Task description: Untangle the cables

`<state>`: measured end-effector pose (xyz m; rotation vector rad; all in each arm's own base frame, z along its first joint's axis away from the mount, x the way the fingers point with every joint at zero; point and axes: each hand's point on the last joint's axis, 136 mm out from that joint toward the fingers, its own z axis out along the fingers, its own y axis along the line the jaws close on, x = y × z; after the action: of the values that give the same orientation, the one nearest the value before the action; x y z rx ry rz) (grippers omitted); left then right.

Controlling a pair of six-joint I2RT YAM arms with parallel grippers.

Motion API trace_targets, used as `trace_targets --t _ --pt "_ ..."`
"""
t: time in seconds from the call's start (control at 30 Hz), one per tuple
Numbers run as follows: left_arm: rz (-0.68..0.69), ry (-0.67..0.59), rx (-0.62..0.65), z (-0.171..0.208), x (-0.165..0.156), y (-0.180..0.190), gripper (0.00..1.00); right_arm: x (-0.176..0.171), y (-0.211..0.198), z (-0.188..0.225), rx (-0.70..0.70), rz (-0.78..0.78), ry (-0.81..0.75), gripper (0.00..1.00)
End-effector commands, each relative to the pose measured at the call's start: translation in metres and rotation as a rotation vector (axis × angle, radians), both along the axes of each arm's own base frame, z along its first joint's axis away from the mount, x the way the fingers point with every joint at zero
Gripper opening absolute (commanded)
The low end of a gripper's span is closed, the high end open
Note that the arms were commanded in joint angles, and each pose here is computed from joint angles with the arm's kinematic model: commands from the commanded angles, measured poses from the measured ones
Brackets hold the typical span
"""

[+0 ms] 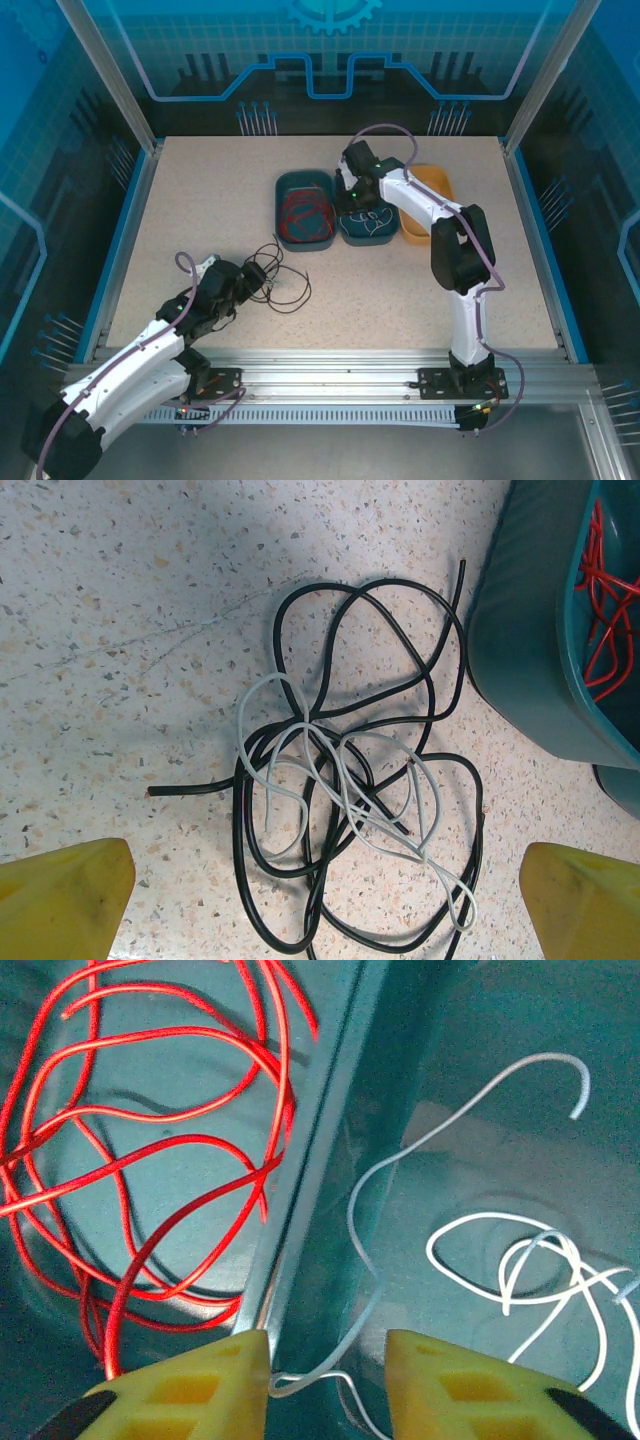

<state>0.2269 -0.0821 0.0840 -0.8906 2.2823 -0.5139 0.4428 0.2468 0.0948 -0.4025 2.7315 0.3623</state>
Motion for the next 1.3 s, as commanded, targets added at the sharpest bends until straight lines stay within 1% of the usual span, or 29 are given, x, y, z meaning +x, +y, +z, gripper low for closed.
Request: trace_targets --t 0.0,0.07,0.17,0.37,0.5,0.6,0.67,0.83,1.07,1.27 --pt "-0.01 -0.004 -0.002 0.008 0.001 -0.001 0.99 0.01 -0.013 -0.005 -0.012 -0.045 0.0 0.27" --pt "-0.012 -0.005 -0.003 0.009 0.001 -0.001 0.99 0.011 -0.018 -0.008 -0.012 -0.061 0.002 0.19" --pt "-0.01 -0.003 -0.003 0.008 0.0 -0.001 0.99 0.011 -0.025 -0.01 -0.007 -0.076 0.001 0.13" --pt "-0.009 0.0 -0.002 0.008 0.0 0.0 0.99 0.012 -0.034 -0.022 -0.01 -0.096 0.021 0.06" --pt "-0.01 -0.001 -0.002 0.009 0.0 -0.001 0.99 0.011 -0.036 -0.031 -0.011 -0.1 0.046 0.05" --pt "-0.01 -0.004 -0.003 0.011 0.0 0.0 0.99 0.008 -0.035 -0.028 -0.001 -0.099 0.052 0.09" --pt "-0.012 -0.007 -0.004 0.012 0.0 -0.001 0.99 0.007 -0.034 -0.02 0.01 -0.096 0.037 0.13" --pt "-0.017 -0.015 -0.004 0.016 0.001 -0.001 0.99 0.004 -0.038 0.012 0.012 -0.093 -0.021 0.29" --pt "-0.017 -0.023 0.001 0.02 0.003 -0.001 0.99 -0.009 -0.042 0.057 0.0 -0.081 -0.112 0.37" --pt "0.0 -0.005 0.052 0.018 0.001 0.009 0.99 -0.038 -0.021 0.093 -0.027 0.018 -0.217 0.39"
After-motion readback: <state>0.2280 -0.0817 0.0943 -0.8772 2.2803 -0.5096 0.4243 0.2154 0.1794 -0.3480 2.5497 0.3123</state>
